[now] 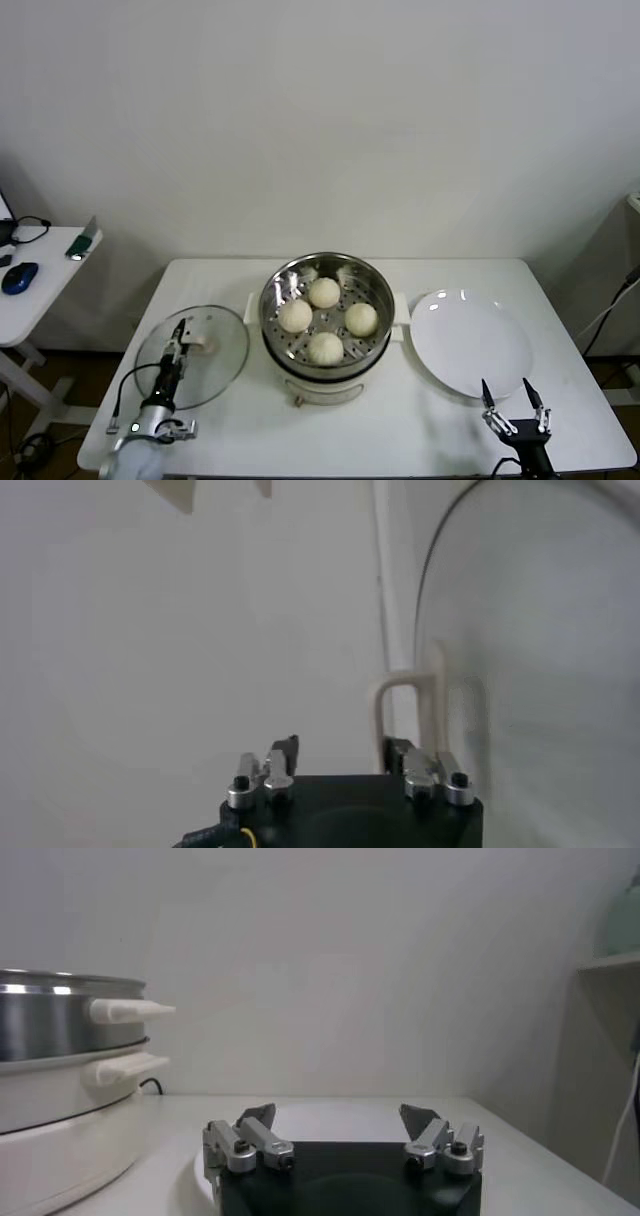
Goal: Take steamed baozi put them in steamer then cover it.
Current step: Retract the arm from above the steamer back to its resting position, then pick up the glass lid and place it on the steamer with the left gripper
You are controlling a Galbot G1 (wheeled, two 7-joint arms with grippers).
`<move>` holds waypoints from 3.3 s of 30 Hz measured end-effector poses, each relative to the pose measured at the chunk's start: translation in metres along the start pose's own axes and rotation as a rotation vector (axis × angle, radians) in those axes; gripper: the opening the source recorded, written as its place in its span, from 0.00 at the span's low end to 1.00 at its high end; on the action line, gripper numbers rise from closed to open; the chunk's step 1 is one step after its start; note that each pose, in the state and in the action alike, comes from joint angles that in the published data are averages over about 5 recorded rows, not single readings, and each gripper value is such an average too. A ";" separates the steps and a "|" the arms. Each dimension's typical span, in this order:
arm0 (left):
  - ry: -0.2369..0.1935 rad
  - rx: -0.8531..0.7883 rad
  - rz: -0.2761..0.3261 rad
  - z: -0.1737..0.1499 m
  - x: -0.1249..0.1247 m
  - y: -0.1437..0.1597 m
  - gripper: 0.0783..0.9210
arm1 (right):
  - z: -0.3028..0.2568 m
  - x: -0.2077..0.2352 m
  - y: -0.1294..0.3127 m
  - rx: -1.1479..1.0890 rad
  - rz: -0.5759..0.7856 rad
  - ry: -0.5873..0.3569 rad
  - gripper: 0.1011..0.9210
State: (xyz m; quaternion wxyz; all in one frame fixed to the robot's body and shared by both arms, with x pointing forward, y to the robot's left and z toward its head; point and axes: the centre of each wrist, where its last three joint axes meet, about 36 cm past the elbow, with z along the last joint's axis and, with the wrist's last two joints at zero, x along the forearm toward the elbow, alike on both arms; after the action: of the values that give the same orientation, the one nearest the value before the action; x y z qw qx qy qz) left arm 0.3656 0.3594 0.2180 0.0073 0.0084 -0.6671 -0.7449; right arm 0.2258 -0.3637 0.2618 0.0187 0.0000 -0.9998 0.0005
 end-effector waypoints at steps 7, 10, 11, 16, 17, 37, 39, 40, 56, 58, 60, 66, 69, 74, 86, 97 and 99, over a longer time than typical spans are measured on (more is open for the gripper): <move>0.001 -0.007 0.019 0.006 0.004 -0.007 0.33 | 0.000 -0.001 0.001 -0.002 -0.002 -0.001 0.88; 0.005 -0.007 0.018 0.007 0.003 -0.007 0.23 | 0.000 -0.002 0.002 -0.003 -0.002 -0.001 0.88; 0.007 -0.006 0.017 0.007 0.003 -0.007 0.19 | 0.000 -0.002 0.003 -0.004 -0.002 -0.001 0.88; 0.020 -0.004 0.011 0.009 0.003 -0.004 0.08 | -0.003 -0.002 0.003 -0.001 -0.001 -0.004 0.88; 0.024 -0.004 0.010 0.010 0.003 -0.002 0.07 | -0.003 -0.002 0.002 0.001 -0.001 -0.004 0.88; 0.200 0.096 -0.072 0.005 -0.016 0.177 0.07 | -0.006 0.000 0.003 0.055 0.025 0.055 0.88; 0.195 0.115 -0.079 -0.007 -0.016 0.195 0.07 | -0.006 -0.001 0.004 0.055 0.024 0.054 0.88; 0.191 0.124 -0.081 -0.015 -0.016 0.204 0.07 | -0.006 -0.002 0.004 0.056 0.023 0.053 0.88; 0.059 0.229 -0.013 -0.168 -0.006 0.262 0.07 | -0.013 -0.012 -0.003 0.073 0.007 0.032 0.88; 0.042 0.238 -0.007 -0.187 -0.005 0.267 0.07 | -0.013 -0.013 -0.005 0.074 0.007 0.031 0.88; 0.025 0.245 -0.004 -0.205 -0.004 0.270 0.07 | -0.013 -0.013 -0.006 0.075 0.006 0.031 0.88; -0.021 0.262 -0.003 -0.255 0.000 0.278 0.07 | -0.011 -0.012 -0.009 0.077 0.004 0.032 0.88; -0.040 0.265 -0.005 -0.277 0.001 0.280 0.07 | -0.011 -0.011 -0.010 0.077 0.004 0.032 0.88; -0.056 0.259 -0.001 -0.302 -0.002 0.278 0.07 | -0.011 -0.010 -0.013 0.074 0.006 0.029 0.88; -0.051 0.191 0.021 -0.324 -0.004 0.255 0.07 | -0.010 -0.011 -0.017 0.071 0.018 0.023 0.88; -0.036 0.140 0.027 -0.322 -0.007 0.240 0.07 | -0.008 -0.010 -0.017 0.068 0.023 0.022 0.88; -0.032 0.133 0.026 -0.321 -0.009 0.238 0.07 | -0.008 -0.009 -0.017 0.067 0.023 0.022 0.88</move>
State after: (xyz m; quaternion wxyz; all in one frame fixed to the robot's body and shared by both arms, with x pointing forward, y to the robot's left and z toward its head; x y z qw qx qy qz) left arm 0.3814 0.0147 0.4198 0.0056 -0.0117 -0.7151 -0.6989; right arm 0.2355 -0.3803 0.2694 0.0295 -0.0111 -0.9989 0.0343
